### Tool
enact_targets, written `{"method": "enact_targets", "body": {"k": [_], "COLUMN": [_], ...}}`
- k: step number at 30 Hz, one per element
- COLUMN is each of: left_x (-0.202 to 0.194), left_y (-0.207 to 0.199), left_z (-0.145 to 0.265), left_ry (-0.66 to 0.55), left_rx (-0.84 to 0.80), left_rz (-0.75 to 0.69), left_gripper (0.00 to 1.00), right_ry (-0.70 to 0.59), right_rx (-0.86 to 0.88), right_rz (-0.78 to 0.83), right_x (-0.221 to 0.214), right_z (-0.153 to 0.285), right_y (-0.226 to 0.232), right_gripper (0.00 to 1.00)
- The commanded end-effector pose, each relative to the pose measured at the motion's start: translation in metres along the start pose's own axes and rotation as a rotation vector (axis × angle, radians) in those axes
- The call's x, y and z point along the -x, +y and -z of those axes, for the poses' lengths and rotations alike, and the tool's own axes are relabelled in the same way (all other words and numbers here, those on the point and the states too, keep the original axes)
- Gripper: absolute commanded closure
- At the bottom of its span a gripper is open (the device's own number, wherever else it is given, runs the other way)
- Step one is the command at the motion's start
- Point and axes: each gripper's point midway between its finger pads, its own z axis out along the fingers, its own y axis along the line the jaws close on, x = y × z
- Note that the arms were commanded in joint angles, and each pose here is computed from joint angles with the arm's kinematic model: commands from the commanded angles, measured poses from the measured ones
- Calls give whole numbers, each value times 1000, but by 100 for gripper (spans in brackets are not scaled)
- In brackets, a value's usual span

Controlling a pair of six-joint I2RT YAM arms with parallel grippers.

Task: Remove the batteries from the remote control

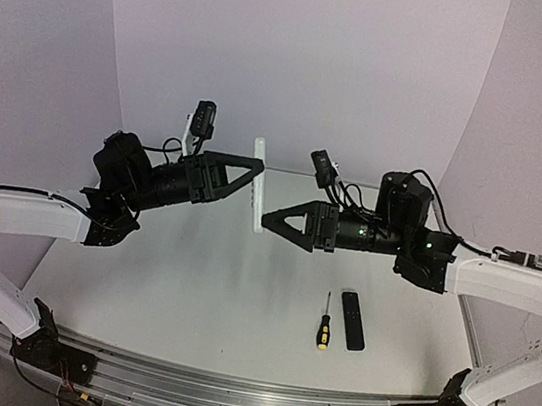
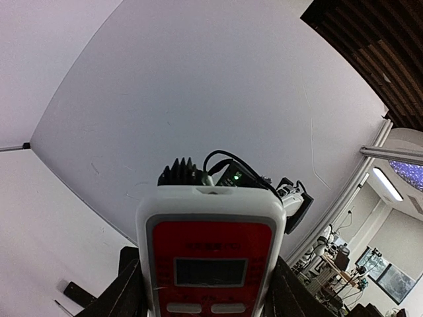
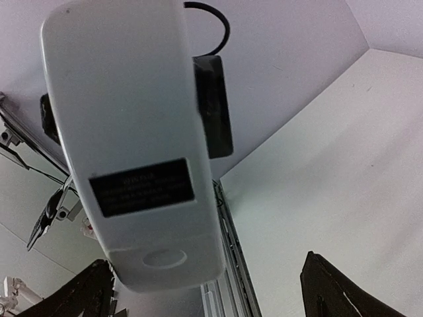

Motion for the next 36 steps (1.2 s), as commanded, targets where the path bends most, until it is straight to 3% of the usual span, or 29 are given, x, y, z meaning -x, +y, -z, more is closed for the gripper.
{"method": "enact_targets", "body": {"k": [1,3,5,11,16,17,19,20,21,22,25,29,36], "left_x": [12,10,10,8,5,2,-5,-6,-12,-16,-24,-43,-73], "left_y": [-19,-20,-20,-20,-18,-16,-6,-1,9,18,40,53,51], "left_z": [-5,-5,-5,2,11,13,16,18,20,24,36,46,31], "left_ry": [-36,-35,-43,-60,-72,-65,-32,-23,2,24,82,184,332], "left_rx": [-80,-90,-94,-95,-71,-56,5,44,106,168,353,485,419], "left_rz": [-55,-60,-64,-66,-63,-56,-29,-19,9,35,133,254,403], "left_gripper": [100,100,100,100,97,83,30,14,4,1,0,0,1], "right_ry": [-53,-45,-44,-39,-44,-39,6,49,108,148,313,452,543], "right_rx": [148,168,174,199,178,167,121,66,-14,-94,-322,-467,-552], "right_rz": [108,111,115,120,126,129,145,162,172,189,254,333,501], "right_x": [26,26,25,23,20,18,10,4,-7,-12,-40,-55,-54], "right_z": [-17,-23,-27,-30,-29,-28,-26,-24,-20,-15,10,33,40], "right_y": [44,49,50,55,51,49,43,36,22,11,-27,-49,-57], "right_gripper": [5,7,15,53,77,80,82,83,83,84,85,85,85]}}
